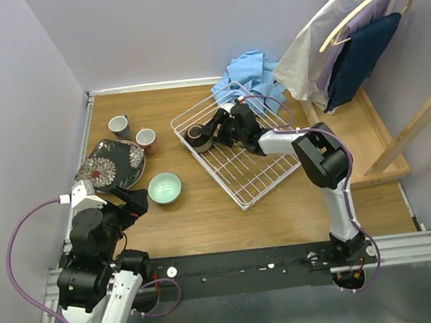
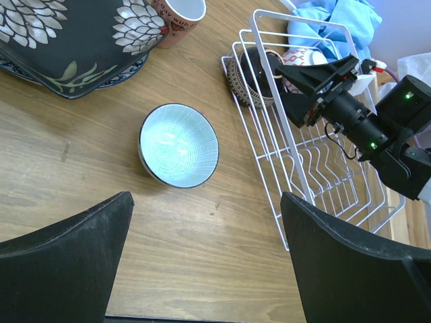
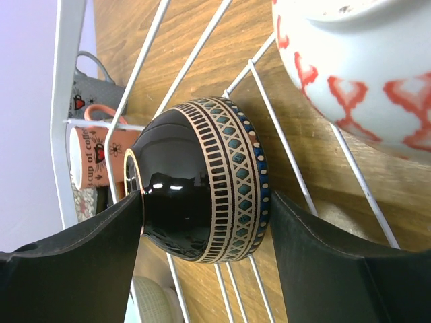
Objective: Unload the mixed dishes from the dish rack
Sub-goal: Pick up the bowl from the dish rack, then place the bowl at the center of the board.
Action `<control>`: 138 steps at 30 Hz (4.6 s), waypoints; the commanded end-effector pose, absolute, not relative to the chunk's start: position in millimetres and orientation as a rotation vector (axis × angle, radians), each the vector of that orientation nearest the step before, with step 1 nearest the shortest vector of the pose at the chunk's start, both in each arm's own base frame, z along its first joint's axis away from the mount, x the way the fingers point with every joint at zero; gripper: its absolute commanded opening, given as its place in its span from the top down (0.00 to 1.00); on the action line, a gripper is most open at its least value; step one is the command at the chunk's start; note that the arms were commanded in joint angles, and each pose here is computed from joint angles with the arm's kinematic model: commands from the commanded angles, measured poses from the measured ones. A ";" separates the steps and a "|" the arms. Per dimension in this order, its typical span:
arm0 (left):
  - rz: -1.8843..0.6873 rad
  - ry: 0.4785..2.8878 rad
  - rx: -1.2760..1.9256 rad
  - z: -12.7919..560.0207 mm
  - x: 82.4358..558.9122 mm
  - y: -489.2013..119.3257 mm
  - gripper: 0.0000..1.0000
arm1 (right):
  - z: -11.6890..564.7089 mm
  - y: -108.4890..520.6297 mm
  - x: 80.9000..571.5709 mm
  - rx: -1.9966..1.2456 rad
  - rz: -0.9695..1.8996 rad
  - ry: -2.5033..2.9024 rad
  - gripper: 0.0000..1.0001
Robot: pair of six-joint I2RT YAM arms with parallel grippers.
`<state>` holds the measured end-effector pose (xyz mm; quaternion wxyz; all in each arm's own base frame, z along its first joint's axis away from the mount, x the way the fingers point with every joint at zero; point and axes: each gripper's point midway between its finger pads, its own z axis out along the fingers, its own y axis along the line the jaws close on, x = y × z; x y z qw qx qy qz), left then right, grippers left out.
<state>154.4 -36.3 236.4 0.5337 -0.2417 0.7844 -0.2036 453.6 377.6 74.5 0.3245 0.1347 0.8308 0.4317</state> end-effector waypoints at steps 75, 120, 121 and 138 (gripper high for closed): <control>-0.991 2.222 -0.552 239.4 258.8 -149.0 0.01 | 263.4 360.9 209.0 -1.220 -0.606 0.808 0.86; -0.860 2.782 -0.202 178.3 208.8 -185.6 0.60 | 219.9 405.1 165.5 -1.391 -0.704 0.648 0.87; -0.860 2.791 -0.196 176.8 207.9 -186.7 0.62 | 219.9 405.1 165.5 -1.391 -0.704 0.648 0.87; -0.745 2.610 -0.232 207.2 242.3 -175.6 1.00 | 209.2 396.8 168.4 -1.400 -0.662 0.754 0.24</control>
